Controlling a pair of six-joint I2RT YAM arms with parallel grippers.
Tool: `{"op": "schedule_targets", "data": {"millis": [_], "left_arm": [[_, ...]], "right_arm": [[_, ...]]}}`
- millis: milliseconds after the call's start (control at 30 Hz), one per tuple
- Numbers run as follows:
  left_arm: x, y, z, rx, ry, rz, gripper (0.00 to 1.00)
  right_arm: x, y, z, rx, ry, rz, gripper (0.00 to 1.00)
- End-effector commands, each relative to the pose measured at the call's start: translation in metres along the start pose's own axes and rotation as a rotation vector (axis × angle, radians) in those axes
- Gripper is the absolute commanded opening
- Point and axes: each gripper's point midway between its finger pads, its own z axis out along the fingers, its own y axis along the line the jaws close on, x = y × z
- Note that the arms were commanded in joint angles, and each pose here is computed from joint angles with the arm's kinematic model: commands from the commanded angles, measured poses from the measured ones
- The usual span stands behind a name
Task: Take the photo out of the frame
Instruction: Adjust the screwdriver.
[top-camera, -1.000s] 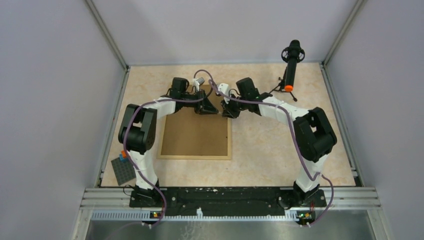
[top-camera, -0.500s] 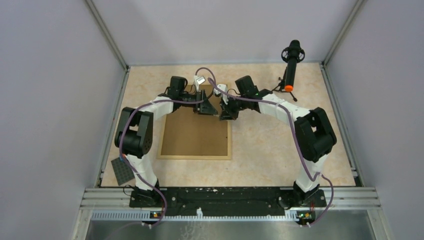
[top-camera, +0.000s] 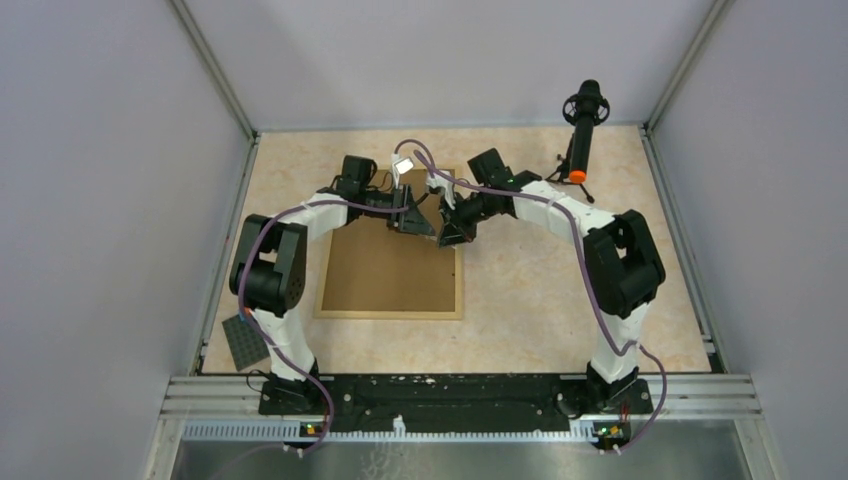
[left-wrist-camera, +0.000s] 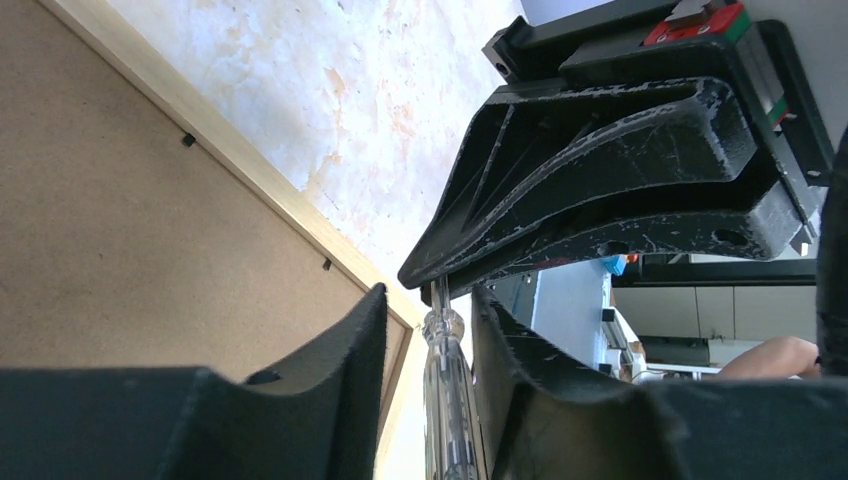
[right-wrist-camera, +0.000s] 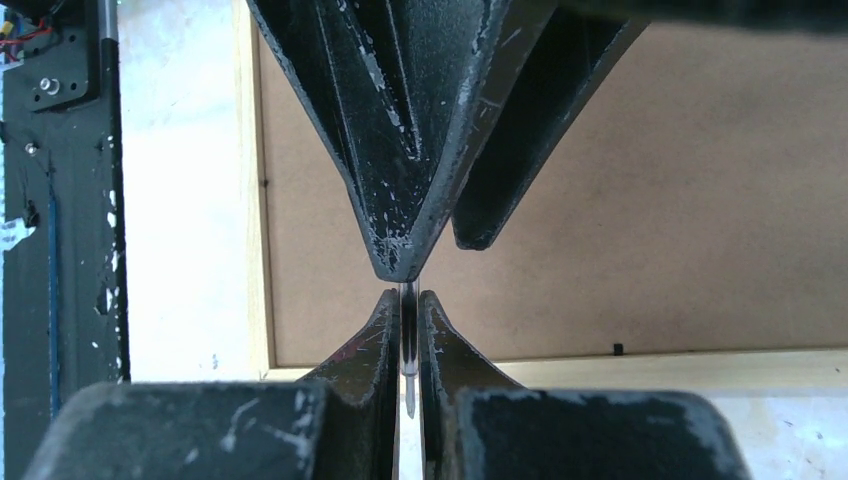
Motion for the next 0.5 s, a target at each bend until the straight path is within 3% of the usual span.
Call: {"op": "schedule_targets", "data": {"millis": [0,33,100,267,467], "left_arm": [[-0.003,-0.020,-0.003,0.045,-0.004,0.090,0.37],[-0.002,-0.020,-0.002,0.047,-0.004,0.091,0.32],[0.000,-0.020,-0.002,0.052,0.001,0.085,0.30],[0.008,-0.020,-0.001,0.061,0.015,0.069,0.37],[0.011,-0.019,0.004,0.064,0.026,0.062,0.33]], "right_arm": [[-0.020,0.005,-0.004,-0.051,-0.039,-0.056,0.00],[-0.021,0.005,-0.005,-0.048,-0.041,-0.059,0.00],[-0.022,0.003,-0.004,-0.042,-0.044,-0.058,0.00],[-0.023,0.002,-0.004,-0.042,-0.046,-0.056,0.00],[-0.026,-0.001,-0.002,-0.037,-0.052,-0.056,0.00]]}}
